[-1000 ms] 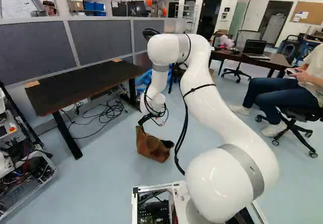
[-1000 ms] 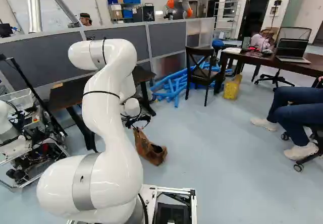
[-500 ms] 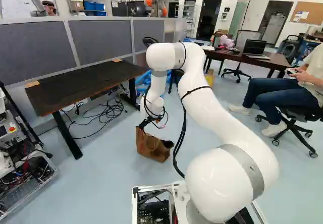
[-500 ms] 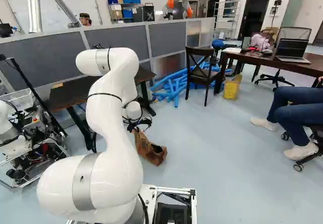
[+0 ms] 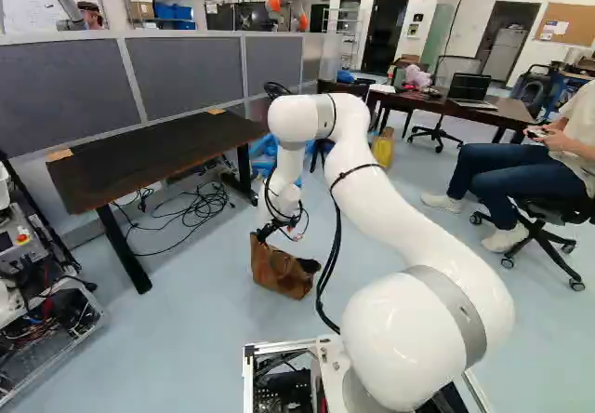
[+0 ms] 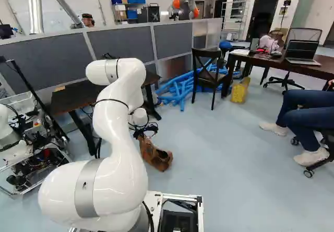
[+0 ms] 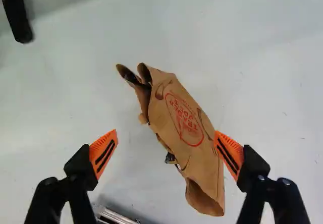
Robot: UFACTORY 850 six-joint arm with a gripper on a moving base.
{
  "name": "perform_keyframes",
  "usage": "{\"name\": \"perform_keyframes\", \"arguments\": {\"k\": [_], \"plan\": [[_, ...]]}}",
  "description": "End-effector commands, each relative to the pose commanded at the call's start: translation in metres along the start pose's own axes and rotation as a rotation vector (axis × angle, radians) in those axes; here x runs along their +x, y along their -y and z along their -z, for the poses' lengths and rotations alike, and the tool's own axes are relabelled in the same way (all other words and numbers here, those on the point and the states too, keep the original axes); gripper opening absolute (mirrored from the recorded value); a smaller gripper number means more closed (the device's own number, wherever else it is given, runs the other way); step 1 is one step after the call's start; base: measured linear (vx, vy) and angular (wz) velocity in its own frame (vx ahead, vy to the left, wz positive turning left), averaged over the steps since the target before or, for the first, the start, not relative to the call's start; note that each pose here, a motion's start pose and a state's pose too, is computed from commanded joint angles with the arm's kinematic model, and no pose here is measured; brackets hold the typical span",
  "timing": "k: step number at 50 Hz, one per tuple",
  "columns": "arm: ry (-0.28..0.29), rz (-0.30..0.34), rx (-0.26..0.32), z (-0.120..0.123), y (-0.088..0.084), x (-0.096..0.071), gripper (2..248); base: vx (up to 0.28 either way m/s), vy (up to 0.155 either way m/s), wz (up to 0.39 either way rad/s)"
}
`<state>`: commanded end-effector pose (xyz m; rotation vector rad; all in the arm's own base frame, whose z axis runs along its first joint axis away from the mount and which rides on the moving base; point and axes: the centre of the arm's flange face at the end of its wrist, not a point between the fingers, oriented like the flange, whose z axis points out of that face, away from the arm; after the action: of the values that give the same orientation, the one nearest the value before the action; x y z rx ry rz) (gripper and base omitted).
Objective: Pick up the bag on the ground and place it on the table
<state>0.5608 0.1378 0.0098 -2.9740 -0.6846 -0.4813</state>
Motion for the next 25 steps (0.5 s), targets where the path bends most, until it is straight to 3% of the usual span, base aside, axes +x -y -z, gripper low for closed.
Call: {"name": "perform_keyframes", "arguments": {"k": [25], "plan": [[0.011, -0.002, 0.002, -0.038, -0.002, -0.006, 247, 0.0, 0.0, 0.0]]}}
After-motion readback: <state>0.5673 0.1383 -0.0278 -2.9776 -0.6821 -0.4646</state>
